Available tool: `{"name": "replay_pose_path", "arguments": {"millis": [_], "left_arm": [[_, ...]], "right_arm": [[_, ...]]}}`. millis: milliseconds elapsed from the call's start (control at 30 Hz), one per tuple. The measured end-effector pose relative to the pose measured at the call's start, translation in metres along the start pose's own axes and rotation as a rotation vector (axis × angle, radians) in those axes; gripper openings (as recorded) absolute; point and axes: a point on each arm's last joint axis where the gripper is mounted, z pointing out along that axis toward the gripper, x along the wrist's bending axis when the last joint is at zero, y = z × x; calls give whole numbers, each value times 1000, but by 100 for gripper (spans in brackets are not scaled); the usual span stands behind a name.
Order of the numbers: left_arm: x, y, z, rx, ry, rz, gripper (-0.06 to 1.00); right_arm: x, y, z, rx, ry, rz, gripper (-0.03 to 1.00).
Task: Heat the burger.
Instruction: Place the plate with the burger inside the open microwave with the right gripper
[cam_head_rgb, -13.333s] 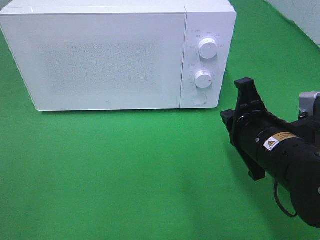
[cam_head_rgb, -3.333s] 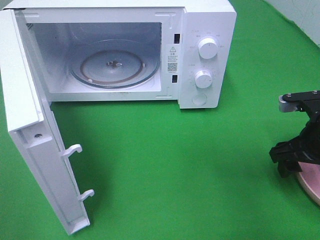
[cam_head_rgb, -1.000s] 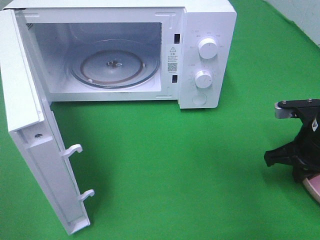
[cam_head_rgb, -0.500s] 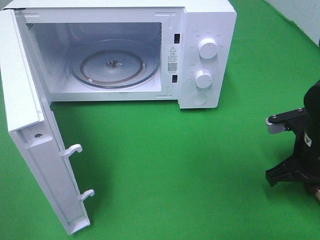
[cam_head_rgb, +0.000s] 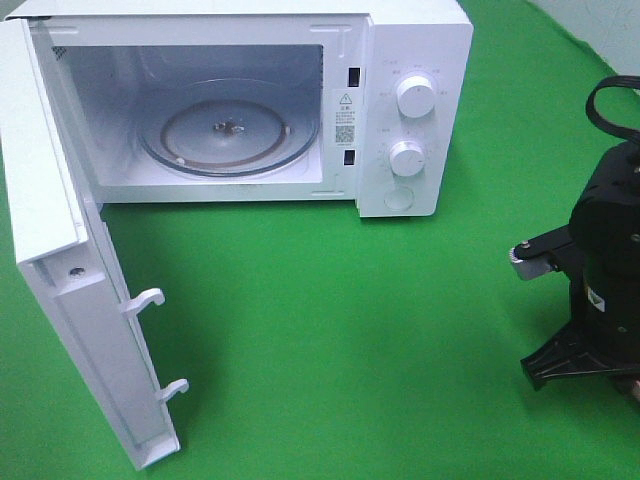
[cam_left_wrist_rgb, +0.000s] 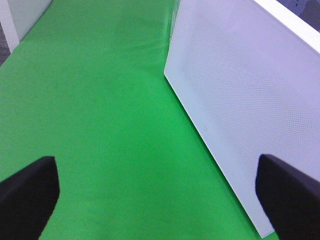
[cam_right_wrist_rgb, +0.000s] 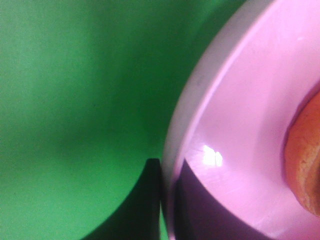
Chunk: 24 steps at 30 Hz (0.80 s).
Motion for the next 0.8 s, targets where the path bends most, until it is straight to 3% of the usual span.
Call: {"name": "replay_pose_path", "arguments": {"millis": [333, 800], "left_arm": [[0, 0, 0, 0, 0, 0, 99], [0, 0, 0, 0, 0, 0, 99]], "right_arm": [[12, -10, -4, 12, -53, -74, 2], [12, -33, -35, -78, -73, -106, 3]]}}
